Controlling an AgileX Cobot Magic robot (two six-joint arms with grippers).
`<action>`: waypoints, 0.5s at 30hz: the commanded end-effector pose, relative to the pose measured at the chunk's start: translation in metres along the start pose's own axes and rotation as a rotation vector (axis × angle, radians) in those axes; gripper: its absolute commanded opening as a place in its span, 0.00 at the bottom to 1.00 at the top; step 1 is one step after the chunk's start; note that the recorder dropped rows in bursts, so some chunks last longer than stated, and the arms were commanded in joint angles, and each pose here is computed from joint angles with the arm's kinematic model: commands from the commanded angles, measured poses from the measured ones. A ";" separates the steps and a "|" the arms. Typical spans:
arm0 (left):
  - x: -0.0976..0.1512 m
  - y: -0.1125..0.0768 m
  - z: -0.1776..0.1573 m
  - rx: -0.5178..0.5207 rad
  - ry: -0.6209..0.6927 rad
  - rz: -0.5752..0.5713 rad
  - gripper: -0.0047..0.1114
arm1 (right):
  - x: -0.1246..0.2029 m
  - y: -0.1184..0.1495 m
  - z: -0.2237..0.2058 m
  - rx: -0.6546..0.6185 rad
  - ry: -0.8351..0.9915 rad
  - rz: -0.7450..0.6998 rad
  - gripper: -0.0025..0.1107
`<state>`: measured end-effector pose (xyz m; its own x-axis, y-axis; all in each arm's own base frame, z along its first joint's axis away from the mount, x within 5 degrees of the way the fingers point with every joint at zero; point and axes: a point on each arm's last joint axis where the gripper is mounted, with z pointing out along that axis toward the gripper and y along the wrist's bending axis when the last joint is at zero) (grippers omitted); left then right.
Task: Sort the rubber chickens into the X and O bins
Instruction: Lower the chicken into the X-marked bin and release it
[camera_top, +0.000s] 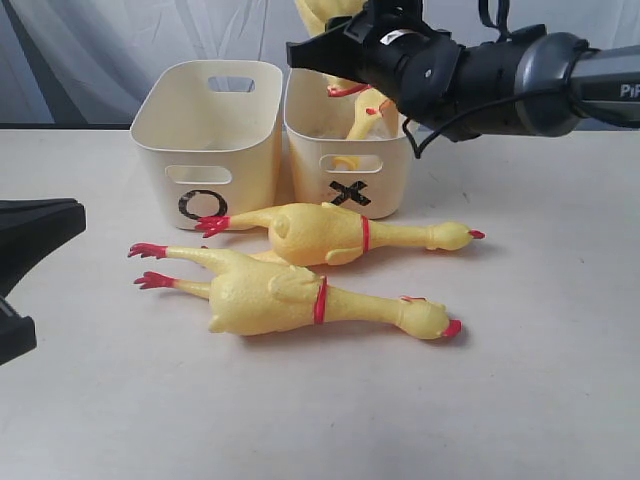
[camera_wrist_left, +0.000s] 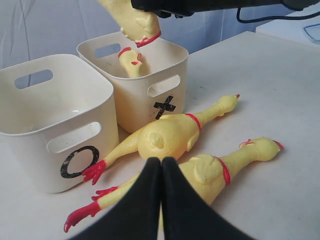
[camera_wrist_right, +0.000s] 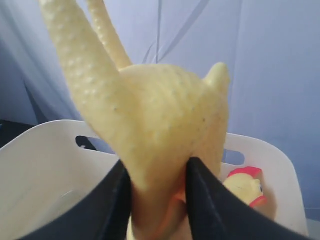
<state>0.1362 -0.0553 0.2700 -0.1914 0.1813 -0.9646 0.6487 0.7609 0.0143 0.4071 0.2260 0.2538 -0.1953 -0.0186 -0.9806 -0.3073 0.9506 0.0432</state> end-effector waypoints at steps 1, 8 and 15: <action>-0.001 0.000 0.000 0.007 -0.002 0.001 0.04 | 0.011 -0.005 0.007 0.050 -0.017 0.014 0.01; -0.001 -0.001 0.000 0.012 0.000 0.005 0.04 | 0.024 -0.007 0.013 0.072 0.012 0.013 0.02; -0.001 -0.001 0.000 0.021 -0.001 0.004 0.04 | 0.028 -0.015 0.013 0.160 0.037 0.009 0.23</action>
<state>0.1356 -0.0560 0.2697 -0.1900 0.1881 -0.9636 0.6569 0.7538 0.0176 0.4168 0.2218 0.2201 -0.2535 -0.0159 -0.9672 -0.2037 0.9783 0.0373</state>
